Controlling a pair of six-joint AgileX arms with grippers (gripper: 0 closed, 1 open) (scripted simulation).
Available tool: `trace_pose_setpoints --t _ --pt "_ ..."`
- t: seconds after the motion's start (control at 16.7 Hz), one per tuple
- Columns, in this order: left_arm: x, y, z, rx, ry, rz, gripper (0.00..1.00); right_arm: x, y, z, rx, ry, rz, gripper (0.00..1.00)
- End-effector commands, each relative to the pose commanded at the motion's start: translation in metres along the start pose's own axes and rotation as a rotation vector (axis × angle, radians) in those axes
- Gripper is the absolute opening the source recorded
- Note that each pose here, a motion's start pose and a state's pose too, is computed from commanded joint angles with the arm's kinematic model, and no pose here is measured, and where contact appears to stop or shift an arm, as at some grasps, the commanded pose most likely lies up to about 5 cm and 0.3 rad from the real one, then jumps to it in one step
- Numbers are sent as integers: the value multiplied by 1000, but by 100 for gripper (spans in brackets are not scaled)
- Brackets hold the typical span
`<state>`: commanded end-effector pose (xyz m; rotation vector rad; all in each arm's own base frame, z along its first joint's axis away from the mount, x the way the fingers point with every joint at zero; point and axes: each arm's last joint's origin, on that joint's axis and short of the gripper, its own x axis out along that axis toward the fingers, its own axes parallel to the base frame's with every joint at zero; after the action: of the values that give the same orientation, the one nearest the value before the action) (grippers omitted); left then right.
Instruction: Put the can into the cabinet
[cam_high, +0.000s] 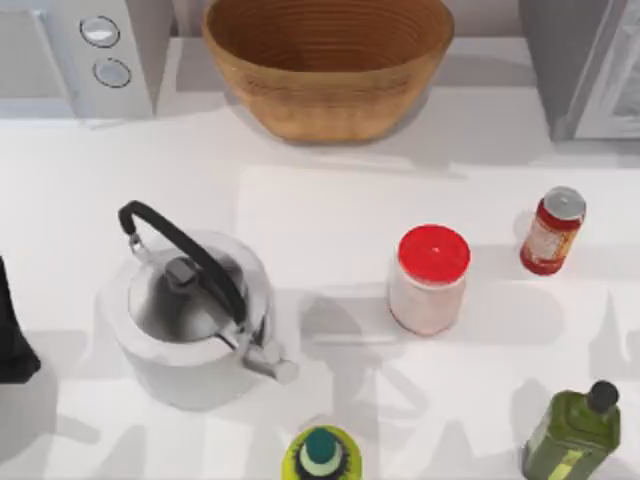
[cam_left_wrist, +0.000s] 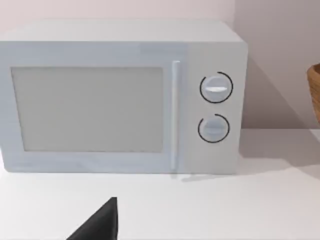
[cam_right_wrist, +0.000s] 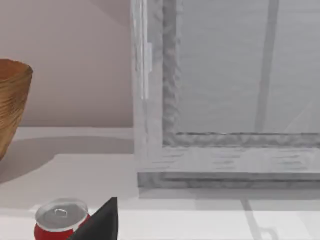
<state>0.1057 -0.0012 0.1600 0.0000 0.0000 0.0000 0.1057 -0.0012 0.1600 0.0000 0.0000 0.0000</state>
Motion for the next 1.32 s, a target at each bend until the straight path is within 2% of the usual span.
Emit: trace_pose_setpoints --t 0.24,0.48,0.66,0.78,0.9,1.08,1.32 --pt "0 0 0 0 0 0 100 1 1 9 5 -23 1 100" --pt "0 0 0 0 0 0 100 10 7 45 39 -100 3 100" --pt "0 0 0 0 0 0 100 35 17 70 82 -114 4 100" --pt "0 0 0 0 0 0 100 62 28 74 107 -71 4 100" --pt "0 0 0 0 0 0 100 92 43 61 116 23 2 100" --pt "0 0 0 0 0 0 100 126 67 20 97 204 -10 100" --pt "0 0 0 0 0 0 100 138 91 -35 44 403 -25 100"
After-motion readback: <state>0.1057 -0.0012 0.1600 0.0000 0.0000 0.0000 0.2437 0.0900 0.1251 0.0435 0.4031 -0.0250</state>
